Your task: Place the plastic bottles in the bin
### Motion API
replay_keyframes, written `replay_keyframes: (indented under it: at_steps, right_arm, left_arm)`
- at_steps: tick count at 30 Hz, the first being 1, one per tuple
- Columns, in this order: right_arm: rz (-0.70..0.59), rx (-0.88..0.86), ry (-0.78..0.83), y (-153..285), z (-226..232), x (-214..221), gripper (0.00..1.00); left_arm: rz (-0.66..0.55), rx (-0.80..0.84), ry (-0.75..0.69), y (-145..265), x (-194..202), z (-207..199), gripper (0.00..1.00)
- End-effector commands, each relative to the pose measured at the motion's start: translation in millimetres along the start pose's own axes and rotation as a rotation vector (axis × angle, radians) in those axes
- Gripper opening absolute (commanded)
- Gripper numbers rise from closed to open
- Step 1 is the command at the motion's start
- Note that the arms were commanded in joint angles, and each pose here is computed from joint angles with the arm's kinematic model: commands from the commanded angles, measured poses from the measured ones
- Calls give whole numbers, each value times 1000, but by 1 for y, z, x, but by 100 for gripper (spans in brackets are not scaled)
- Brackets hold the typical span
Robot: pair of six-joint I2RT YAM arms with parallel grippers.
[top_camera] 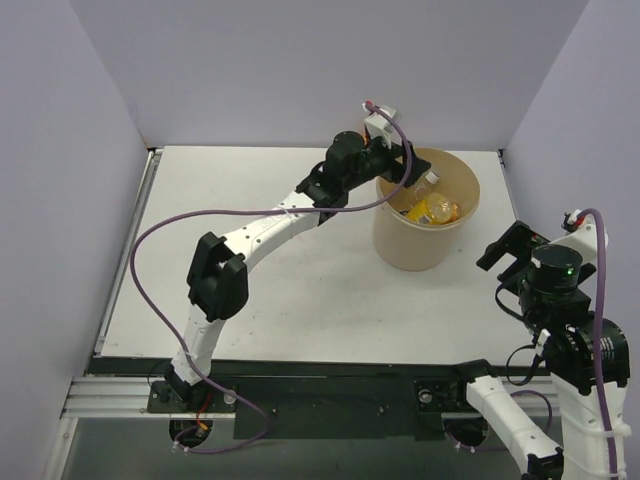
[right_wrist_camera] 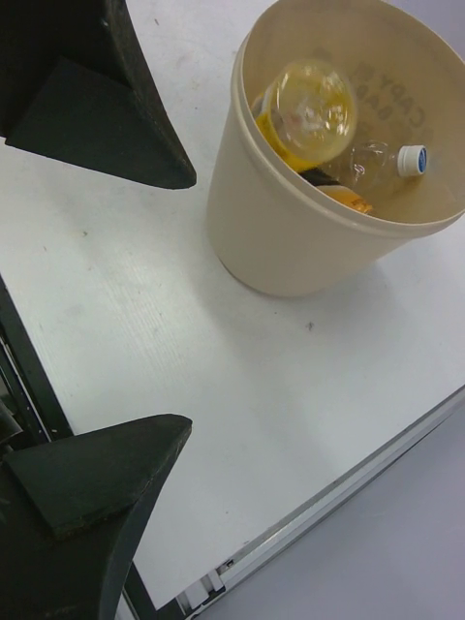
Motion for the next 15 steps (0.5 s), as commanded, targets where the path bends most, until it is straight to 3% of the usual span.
replay_keyframes:
  at_steps: [1, 3, 6, 8, 9, 10, 11, 12, 13, 14, 15]
  right_arm:
    - [-19, 0, 6, 3, 1, -9, 95]
    - [-21, 3, 9, 2, 2, -10, 95]
    - [-9, 16, 20, -3, 6, -12, 95]
    - [-1, 21, 22, -7, 10, -14, 95]
    - [-2, 19, 20, -8, 12, -16, 95]
    - [7, 21, 23, -13, 16, -16, 95]
    - [6, 23, 22, -15, 18, -17, 95]
    - [8, 27, 24, -20, 21, -18, 95]
    - [19, 40, 31, -26, 24, -17, 96]
    - [6, 49, 27, -30, 25, -21, 96]
    - [16, 65, 34, -39, 29, -20, 96]
  left_arm:
    - [-138, -260, 44, 32, -68, 56, 89]
    - [-128, -368, 157, 41, -62, 98, 95]
    - [-114, -450, 355, 52, -44, 144, 97]
    - [-76, -480, 452, 53, -26, 173, 97]
    - [-11, -499, 491, 52, 1, 194, 97]
    - [-1, -500, 524, 47, -5, 198, 97]
    - [76, -516, 573, 44, 29, 216, 97]
    - [77, -503, 611, 39, 19, 216, 97]
    - [149, -492, 666, 35, 53, 227, 97]
    - [119, -442, 694, 29, 35, 221, 97]
    - [139, -411, 714, 25, 45, 223, 97]
Point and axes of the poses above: each gripper's point midway between its finger pads, its own y axis back along the fingers, its own z axis along the line the jaws close on, x = y × z, the point moved 1 cm from there along y, back along the fingers, and after that the axes turned 3 degrees about -y, right-handed, at the moved point
